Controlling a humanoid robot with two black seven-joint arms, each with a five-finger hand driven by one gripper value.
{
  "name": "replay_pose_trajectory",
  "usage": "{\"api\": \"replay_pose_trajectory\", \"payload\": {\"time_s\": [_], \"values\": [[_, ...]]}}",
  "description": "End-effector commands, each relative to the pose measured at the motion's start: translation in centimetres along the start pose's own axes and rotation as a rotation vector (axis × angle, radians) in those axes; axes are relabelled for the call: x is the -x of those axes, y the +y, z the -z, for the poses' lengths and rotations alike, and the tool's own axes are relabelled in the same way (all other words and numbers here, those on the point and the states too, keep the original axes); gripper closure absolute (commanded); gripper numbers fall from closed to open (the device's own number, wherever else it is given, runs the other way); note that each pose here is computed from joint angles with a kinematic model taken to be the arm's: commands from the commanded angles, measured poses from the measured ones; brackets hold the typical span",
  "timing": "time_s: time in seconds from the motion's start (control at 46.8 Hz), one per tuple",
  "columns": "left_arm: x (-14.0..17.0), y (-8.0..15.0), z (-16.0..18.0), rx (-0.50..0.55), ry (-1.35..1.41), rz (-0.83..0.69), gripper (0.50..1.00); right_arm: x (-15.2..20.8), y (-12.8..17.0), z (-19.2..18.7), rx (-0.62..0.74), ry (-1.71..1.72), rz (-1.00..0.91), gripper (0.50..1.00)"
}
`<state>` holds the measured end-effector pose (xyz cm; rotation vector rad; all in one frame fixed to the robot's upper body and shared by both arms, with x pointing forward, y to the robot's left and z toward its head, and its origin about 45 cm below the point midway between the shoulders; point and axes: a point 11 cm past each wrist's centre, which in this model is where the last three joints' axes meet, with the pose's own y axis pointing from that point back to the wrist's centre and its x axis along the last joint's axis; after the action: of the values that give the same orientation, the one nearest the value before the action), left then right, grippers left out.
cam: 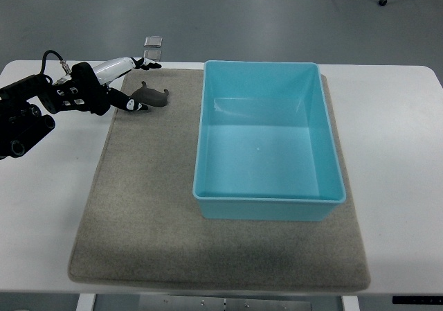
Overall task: Place brown hippo in blue box with left hand
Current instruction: 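Lower the left hand and close fingers around the brown hippo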
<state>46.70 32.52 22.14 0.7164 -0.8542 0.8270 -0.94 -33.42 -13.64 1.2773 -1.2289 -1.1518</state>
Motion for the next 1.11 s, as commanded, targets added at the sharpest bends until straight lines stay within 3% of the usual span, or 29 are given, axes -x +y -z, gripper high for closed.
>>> {"api": "replay_pose_trajectory", "payload": {"time_s": [0.0,0.214,0.683,1.089], "values": [[0.04,-0.06,-0.06,0.001,-0.001,0.0,0.636,0.03,0.0,0.0,0.0,0.0,0.001,0.564],[0.11,-0.21,-0.15,0.0,-0.002,0.001,0.673,-0.02,0.0,0.0,0.0,0.0,-0.001,0.564],[0.48,-0.11,0.17,-0.011,-0.056,-0.008,0.684,0.03,0.0,0.0,0.0,0.0,0.001,0.564],[0.63,0.02,0.7,-0.03,-0.064,-0.002,0.722,-0.02,0.0,0.0,0.0,0.0,-0.001,0.564]]}}
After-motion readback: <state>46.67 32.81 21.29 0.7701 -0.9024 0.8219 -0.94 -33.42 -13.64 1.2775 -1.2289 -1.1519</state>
